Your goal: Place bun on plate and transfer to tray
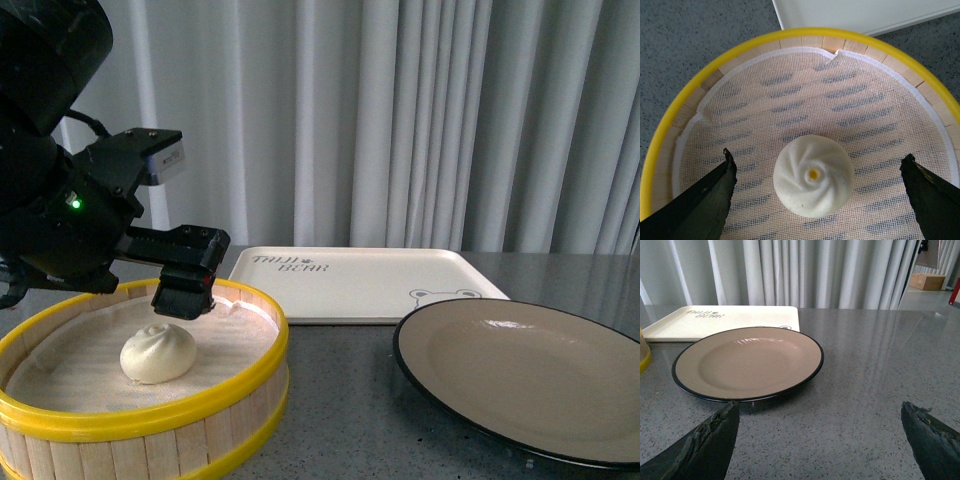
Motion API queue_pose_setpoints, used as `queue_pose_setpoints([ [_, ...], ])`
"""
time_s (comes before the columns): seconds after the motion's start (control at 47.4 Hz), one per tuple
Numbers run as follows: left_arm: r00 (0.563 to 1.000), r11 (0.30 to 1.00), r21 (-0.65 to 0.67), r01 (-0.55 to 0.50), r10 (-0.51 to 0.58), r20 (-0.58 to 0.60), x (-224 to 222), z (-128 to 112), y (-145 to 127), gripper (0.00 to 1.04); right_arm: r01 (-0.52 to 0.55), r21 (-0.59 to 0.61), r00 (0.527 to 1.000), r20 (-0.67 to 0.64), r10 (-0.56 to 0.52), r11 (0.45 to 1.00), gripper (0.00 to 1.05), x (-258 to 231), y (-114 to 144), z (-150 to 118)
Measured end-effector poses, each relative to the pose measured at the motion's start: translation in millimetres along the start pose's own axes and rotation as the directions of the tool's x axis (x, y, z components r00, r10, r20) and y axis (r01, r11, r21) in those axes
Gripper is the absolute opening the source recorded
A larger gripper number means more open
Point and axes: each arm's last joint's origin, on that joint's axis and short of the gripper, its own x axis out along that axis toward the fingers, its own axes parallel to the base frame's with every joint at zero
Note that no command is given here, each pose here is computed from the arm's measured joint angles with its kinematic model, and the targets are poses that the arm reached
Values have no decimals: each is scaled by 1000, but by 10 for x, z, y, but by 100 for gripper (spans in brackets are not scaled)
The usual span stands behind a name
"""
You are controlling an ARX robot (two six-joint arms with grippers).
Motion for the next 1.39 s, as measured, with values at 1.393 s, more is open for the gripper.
queue_pose_setpoints([
  [1.393,998,998,-68,-8,3,-70,308,-185,-144,77,0,0,1000,0,0,1000,96,0,0,0],
])
